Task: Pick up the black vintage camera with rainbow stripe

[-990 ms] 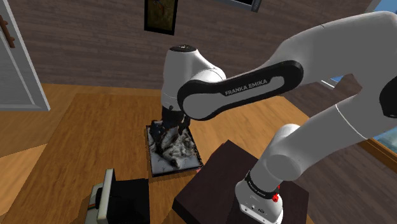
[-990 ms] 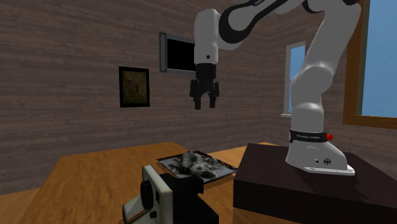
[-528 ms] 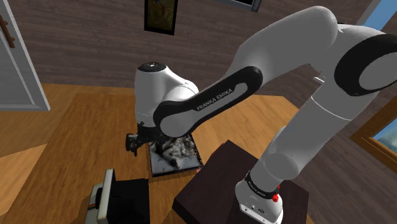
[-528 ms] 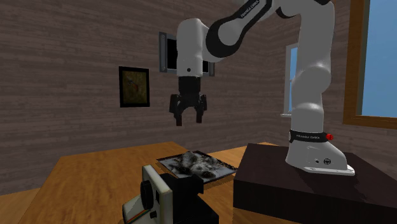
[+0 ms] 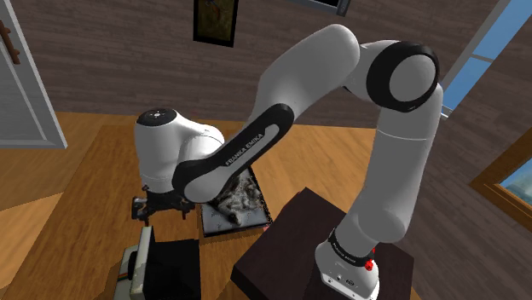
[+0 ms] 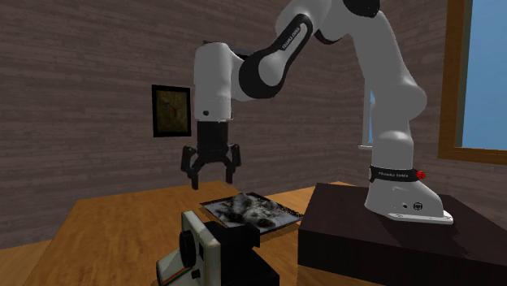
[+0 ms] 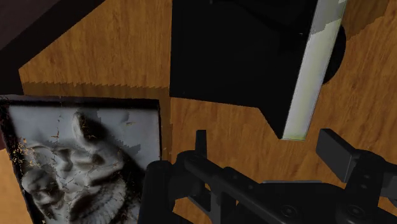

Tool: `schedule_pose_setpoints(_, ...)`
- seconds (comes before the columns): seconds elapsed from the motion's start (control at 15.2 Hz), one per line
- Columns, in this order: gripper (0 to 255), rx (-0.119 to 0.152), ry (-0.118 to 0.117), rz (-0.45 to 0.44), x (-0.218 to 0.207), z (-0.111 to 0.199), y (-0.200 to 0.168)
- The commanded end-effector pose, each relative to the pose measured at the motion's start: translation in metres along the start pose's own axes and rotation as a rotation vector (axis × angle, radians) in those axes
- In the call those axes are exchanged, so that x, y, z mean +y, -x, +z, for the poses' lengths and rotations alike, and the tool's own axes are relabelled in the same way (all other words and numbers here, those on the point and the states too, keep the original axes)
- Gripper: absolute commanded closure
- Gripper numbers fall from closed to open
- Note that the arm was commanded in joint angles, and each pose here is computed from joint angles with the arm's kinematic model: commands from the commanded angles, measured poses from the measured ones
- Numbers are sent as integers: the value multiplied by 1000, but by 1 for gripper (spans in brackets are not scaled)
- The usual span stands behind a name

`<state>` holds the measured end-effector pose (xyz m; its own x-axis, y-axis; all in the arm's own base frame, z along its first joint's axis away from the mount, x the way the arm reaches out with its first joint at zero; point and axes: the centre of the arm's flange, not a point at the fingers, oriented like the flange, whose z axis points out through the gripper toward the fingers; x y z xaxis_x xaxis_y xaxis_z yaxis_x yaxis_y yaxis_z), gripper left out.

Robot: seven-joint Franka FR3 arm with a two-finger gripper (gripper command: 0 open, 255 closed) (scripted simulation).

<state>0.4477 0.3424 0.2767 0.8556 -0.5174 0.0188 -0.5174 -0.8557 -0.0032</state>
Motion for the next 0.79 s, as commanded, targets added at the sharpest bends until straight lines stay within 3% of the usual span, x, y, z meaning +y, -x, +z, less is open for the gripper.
schedule_pose_setpoints(0.0, 0, 0, -1, 37, -19, 18, 0)
schedule_pose_setpoints(0.26, 0, -1, -6, 103, -60, 48, -6)
schedule_pose_setpoints(0.73, 0, -1, -6, 103, -60, 85, -5)
